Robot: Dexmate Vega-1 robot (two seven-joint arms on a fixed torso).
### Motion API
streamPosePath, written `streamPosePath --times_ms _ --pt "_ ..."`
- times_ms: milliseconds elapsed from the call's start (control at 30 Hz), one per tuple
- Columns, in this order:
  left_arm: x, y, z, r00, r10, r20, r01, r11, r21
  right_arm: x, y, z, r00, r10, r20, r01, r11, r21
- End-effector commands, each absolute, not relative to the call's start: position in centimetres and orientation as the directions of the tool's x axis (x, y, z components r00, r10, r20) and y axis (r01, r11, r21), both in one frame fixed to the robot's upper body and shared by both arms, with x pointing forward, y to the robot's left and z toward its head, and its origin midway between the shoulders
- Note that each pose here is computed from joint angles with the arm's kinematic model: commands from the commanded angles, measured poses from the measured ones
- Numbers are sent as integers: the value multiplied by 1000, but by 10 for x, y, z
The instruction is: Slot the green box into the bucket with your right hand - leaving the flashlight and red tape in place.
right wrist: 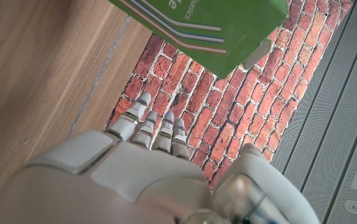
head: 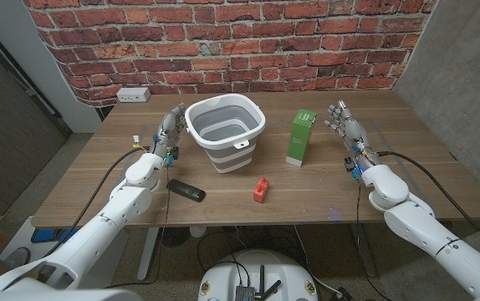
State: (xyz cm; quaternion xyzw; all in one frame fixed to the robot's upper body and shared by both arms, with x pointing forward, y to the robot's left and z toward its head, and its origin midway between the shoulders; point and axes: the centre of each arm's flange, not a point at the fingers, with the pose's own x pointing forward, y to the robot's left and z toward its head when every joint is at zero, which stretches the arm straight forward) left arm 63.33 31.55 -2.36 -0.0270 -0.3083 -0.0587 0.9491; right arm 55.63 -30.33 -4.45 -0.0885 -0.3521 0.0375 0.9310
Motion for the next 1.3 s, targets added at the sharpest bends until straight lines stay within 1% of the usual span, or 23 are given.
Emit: streamPosePath --times_ms 33,267,533,733,1300 --pt "639 318 -17 804 -92 587 134 991 -27 530 -298 -49 729 122 674 90 959 -270" --pt "640 323 -9 806 -92 585 124 992 -16 520 -297 -55 735 132 666 118 941 -316" --pt "639 321 -12 811 -86 579 129 991 -32 513 -295 -56 752 166 637 121 916 -382" --pt "637 320 -14 813 -86 576 131 991 -37 509 -296 -53 768 212 604 97 894 -437" --pt "629 318 -19 822 -65 566 114 992 -51 508 -295 -52 787 305 537 30 849 -527"
